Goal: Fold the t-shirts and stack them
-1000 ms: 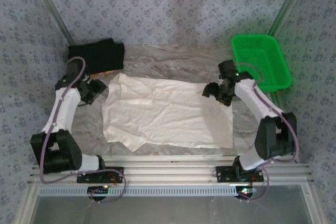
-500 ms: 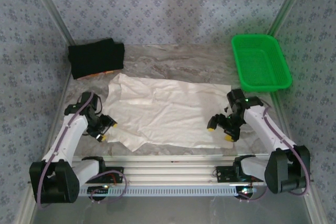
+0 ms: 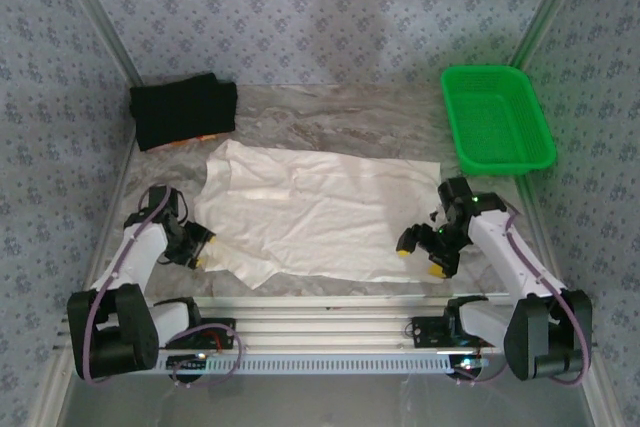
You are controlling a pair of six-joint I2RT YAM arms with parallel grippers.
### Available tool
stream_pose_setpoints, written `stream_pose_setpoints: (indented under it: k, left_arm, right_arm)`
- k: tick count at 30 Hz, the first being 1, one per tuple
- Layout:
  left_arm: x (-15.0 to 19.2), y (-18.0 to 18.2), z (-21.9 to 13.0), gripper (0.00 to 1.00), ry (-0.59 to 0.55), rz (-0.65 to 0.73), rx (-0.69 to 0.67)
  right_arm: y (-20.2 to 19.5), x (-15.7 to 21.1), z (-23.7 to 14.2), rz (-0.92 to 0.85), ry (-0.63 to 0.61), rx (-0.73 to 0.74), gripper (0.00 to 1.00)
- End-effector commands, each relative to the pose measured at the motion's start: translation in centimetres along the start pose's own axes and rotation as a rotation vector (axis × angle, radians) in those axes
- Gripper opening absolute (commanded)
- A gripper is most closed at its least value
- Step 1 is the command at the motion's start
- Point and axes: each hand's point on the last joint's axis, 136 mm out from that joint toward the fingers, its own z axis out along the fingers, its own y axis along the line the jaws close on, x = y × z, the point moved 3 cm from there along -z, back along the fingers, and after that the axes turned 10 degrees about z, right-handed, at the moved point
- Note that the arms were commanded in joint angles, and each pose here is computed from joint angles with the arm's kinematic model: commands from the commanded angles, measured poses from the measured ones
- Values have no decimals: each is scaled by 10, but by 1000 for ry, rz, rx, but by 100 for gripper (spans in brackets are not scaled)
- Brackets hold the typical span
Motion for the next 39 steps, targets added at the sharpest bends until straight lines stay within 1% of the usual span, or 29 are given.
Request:
stream_pose_setpoints:
  k: [1,4,7,10,14,17,20,23,26,31,35,39]
  left_arm:
    - [-5,-6,6,46,-8,19,48]
    - [-1,1,12,45,21,26,13]
    - [-1,5,13,44,15,29,-8]
    - [-2,5,14,44,15,32,-9]
    - [-5,3,19,39,6,29,15]
    - [-8,-2,20,31,-4,41,41]
    - [-9,-3,17,18,-4,59,38]
    - [-7,-6,12,8,-2,68,52]
    - [-5,-7,2,3,-16,80,68]
    - [5,-4,-6,1,7,90,66]
    - [6,-6,-17,0,-10,106,77]
    - [5,-12,-28,0,-21,126,94]
  right_arm:
    - [-3,6,1,1,28,-1,83]
    - [-4,4,2,7,27,3,83]
    - [-3,2,1,8,21,1,83]
    - [-4,3,1,13,21,7,84]
    - [-7,2,1,30,12,26,83]
    - [-10,2,1,46,4,37,83]
    - [-12,2,2,53,2,42,83]
    - [-17,2,2,68,-3,64,83]
    - [-25,2,0,105,-20,102,83]
    - [-37,-1,-5,174,-55,144,83]
    - [-47,-3,-11,229,-88,169,83]
    - [-56,-3,-14,306,-116,160,82]
